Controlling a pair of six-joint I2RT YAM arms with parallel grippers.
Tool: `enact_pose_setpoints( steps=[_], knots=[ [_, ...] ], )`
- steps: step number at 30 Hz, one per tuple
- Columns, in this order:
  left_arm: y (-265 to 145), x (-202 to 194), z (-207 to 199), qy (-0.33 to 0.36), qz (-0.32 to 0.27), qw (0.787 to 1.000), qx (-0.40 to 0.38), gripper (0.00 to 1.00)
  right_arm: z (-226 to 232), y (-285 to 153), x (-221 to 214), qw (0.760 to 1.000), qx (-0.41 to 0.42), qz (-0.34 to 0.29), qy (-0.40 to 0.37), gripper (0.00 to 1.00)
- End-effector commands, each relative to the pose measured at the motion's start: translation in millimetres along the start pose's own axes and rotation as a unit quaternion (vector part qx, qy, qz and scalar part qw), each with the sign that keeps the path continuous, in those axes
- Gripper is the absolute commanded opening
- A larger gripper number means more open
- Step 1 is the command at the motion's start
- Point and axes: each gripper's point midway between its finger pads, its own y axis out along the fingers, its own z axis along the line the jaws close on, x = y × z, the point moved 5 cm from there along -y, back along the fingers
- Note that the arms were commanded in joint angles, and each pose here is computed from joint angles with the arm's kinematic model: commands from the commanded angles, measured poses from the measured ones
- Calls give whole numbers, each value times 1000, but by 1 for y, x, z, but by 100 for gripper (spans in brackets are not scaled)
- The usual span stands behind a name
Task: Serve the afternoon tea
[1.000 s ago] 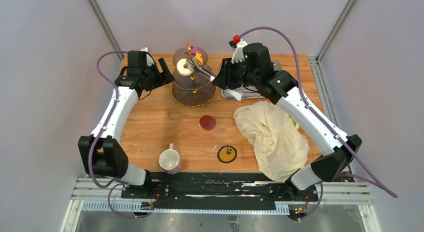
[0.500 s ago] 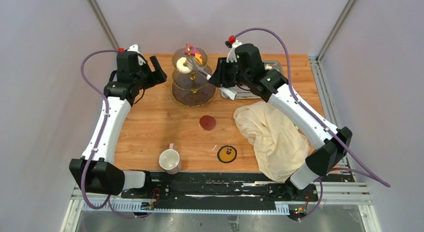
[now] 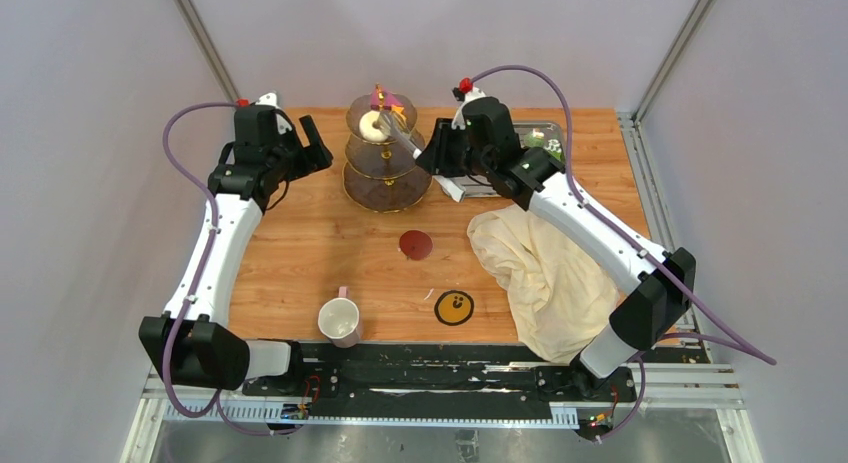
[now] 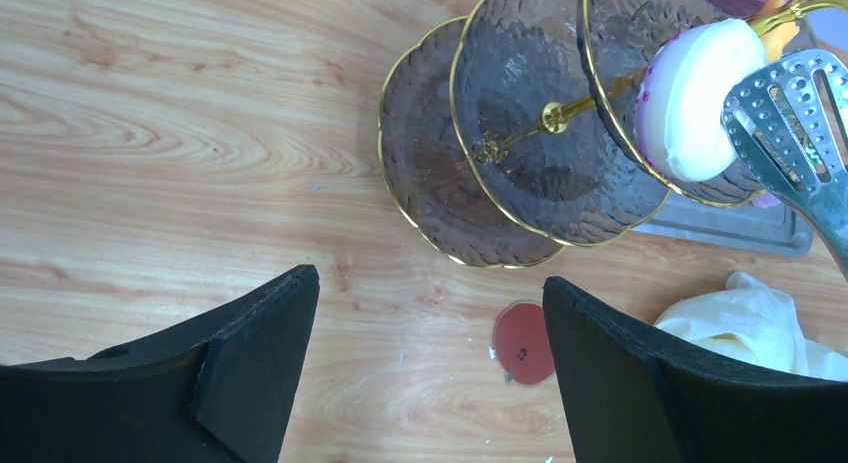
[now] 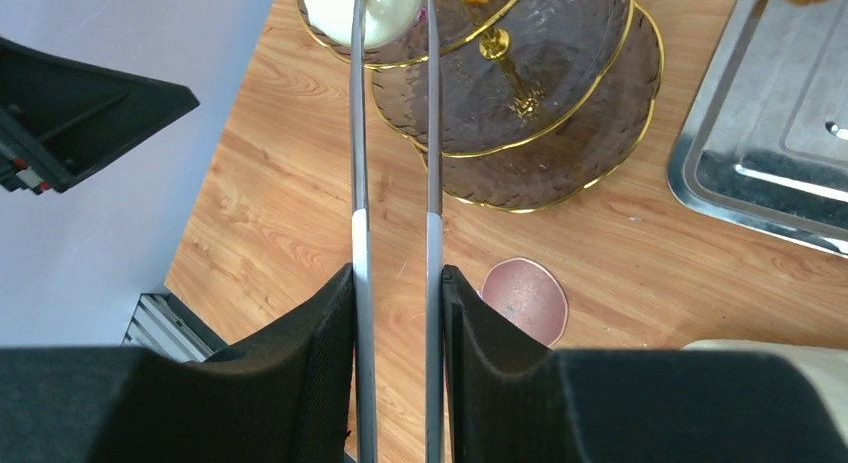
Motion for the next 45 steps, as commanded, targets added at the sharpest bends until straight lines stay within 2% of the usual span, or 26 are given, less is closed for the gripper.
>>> enact_pose_setpoints(
  steps=[1,3,7,9,15,30,34,37,42,45],
  knots=[
    [-6,2,3,6,-10,1000,2,87,6,-2,12,998,-3,-52,25,1],
    [-6,1,3,5,-10,1000,2,87,6,1,10,999,0,-46,27,3],
    [-7,0,3,6,-10,1000,1,87,10,3,8,999,13,-37,29,24],
    [-7,-1,3,6,-9,1000,1,87,13,3,8,999,18,-38,25,31],
    [-7,-1,2,4,-8,1000,-1,87,18,-6,8,999,31,-40,18,42],
    [-5,-2,0,-6,-7,1000,-11,87,26,-47,18,996,53,-69,0,41],
    [-6,-1,-1,-7,-9,1000,-13,87,25,-61,19,996,50,-77,-11,35],
    [-9,1,-3,-6,-13,1000,-15,87,15,-74,20,996,21,-85,-33,26],
    [-11,2,-7,2,-14,999,-32,87,-27,-106,15,988,-88,-101,-71,26],
    [-8,-2,-6,2,-8,999,-35,87,-70,-119,6,982,-150,-96,-62,28]
  ],
)
